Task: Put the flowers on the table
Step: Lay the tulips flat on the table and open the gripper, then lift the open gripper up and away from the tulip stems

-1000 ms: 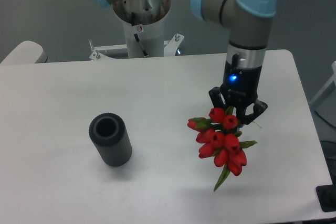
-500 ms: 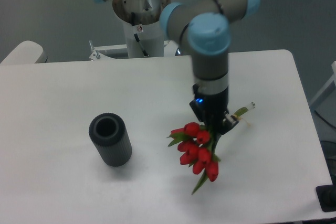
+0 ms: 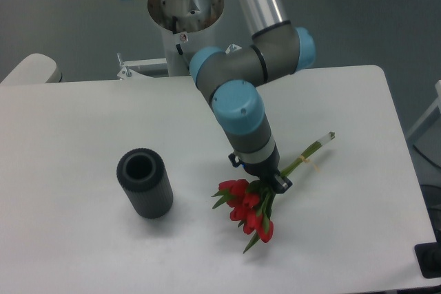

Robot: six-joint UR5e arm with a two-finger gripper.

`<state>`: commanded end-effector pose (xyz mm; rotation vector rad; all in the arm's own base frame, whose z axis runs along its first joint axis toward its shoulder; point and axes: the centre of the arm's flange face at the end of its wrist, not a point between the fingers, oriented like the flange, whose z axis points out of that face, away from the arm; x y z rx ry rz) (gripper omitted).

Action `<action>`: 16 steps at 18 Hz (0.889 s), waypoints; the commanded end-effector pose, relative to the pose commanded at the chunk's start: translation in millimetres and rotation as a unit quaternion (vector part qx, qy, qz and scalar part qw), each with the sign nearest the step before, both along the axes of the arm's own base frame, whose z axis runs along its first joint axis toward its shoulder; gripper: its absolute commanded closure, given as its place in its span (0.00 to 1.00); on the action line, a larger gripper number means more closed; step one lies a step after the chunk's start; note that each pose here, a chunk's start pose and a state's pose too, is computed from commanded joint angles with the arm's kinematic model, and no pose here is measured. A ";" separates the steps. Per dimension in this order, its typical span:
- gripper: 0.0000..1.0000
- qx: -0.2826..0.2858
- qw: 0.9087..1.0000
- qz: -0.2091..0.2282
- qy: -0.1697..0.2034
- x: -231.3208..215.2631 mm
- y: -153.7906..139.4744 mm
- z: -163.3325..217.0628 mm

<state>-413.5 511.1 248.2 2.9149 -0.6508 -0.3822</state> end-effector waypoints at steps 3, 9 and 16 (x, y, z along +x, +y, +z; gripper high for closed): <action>0.70 -0.004 1.000 0.001 -0.005 1.3 0.2 -9.4; 0.01 0.008 1.000 0.000 0.008 -1.9 3.2 8.1; 0.00 0.053 0.998 0.008 0.045 -22.3 15.2 75.8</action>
